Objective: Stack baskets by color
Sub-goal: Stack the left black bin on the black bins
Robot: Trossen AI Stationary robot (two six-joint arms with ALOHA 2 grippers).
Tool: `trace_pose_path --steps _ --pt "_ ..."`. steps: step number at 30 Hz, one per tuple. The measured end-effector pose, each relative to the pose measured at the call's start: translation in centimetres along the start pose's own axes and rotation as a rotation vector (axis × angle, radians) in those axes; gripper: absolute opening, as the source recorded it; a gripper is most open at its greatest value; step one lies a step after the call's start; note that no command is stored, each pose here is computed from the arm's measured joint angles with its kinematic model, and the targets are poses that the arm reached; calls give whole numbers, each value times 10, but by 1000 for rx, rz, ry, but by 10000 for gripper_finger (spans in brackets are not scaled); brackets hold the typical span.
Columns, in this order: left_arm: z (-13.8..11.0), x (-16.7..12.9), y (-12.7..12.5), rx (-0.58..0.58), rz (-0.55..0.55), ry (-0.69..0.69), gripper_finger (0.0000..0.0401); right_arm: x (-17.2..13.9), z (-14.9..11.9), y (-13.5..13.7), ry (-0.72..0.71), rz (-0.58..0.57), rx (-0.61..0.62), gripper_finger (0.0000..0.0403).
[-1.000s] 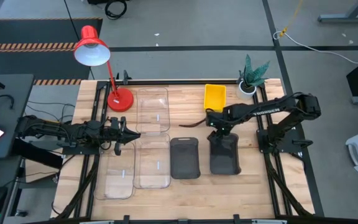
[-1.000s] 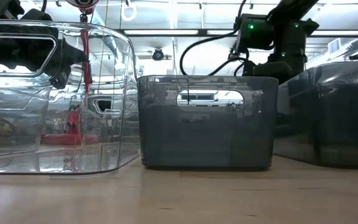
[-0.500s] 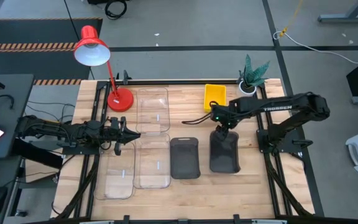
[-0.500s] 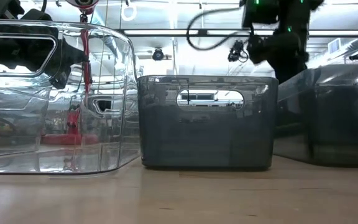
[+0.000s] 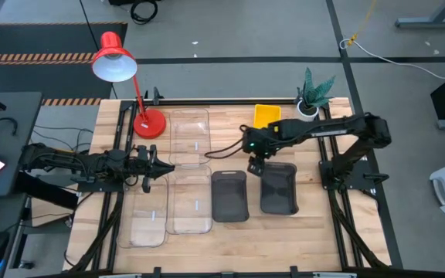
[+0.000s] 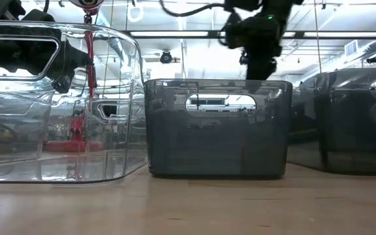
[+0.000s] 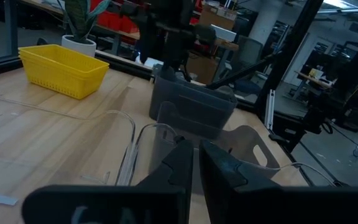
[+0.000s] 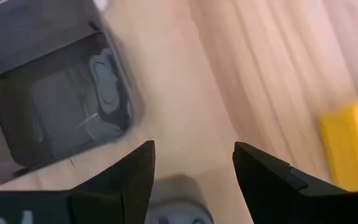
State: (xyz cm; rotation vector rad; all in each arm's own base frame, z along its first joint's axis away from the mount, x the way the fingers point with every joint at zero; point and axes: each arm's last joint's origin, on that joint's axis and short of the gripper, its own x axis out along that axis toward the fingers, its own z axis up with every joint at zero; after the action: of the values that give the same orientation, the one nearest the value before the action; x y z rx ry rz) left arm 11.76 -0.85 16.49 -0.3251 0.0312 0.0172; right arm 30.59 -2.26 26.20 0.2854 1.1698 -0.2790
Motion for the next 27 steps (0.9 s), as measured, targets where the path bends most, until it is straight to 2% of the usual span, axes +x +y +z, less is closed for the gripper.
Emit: trace_pose_path --steps 9,16,27 --pt "0 0 0 0 0 0 32 36 37 29 38 74 -163 222" --pt "0 0 0 0 1 0 33 52 63 43 48 90 -272 222" --pt "0 0 0 0 0 0 29 84 69 49 119 84 -321 222"
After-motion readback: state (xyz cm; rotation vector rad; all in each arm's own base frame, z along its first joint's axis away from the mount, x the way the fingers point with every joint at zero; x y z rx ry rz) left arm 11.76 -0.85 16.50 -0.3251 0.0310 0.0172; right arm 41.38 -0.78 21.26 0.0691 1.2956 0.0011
